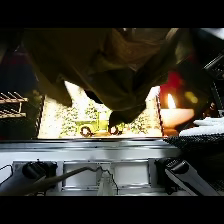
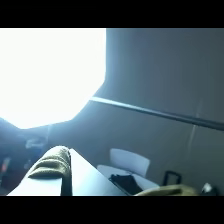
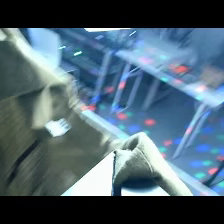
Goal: Fold the clothes and pants, and hang the long-sleeved shirts on hangers.
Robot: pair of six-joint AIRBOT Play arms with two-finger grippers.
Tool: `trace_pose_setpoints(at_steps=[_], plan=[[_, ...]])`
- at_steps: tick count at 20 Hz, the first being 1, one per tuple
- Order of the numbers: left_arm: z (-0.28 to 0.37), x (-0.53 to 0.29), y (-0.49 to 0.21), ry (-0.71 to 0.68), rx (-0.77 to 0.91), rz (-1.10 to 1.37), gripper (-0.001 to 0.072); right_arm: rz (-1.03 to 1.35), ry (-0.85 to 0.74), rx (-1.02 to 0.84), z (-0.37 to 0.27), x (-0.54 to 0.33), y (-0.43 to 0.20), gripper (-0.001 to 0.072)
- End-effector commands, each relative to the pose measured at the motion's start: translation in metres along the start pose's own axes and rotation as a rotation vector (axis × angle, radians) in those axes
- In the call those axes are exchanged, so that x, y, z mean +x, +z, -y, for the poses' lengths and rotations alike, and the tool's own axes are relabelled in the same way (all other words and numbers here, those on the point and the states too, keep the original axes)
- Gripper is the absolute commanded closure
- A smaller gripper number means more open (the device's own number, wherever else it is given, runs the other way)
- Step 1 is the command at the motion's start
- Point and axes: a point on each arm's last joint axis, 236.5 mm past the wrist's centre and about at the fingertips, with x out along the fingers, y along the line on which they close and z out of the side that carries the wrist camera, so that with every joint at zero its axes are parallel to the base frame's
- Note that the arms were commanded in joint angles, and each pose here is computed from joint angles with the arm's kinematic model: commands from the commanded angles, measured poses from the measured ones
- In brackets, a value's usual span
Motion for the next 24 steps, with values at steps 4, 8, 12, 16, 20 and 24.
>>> trace_pose_setpoints(at_steps=[4,8,12,16,20,24], plan=[[-0.122,0.002,-0.094,0.271,0.013,-0.326,0.0694,-0.088,0.001,-0.046,0.007,0.07,-0.038,0.068],[-0.211,-0.062,-0.225,0.524,-0.194,-0.797,0.0693,-0.401,0.259,0.154,-0.06,0.133,-0.153,0.068],[-0.263,-0.124,-0.313,0.712,-0.368,-1.031,0.0666,-0.641,0.474,0.379,-0.126,0.165,-0.246,0.068],[-0.276,-0.149,-0.332,0.767,-0.417,-1.121,0.0338,-0.772,0.541,0.465,-0.153,0.178,-0.305,0.068],[-0.312,-0.178,-0.284,0.883,-0.3,-1.078,0.0339,-0.8,0.554,0.458,-0.157,0.179,-0.318,0.068],[-0.352,-0.255,-0.192,1.152,-0.016,-1.089,0.0344,-0.82,0.577,0.454,-0.161,0.173,-0.32,0.068]])
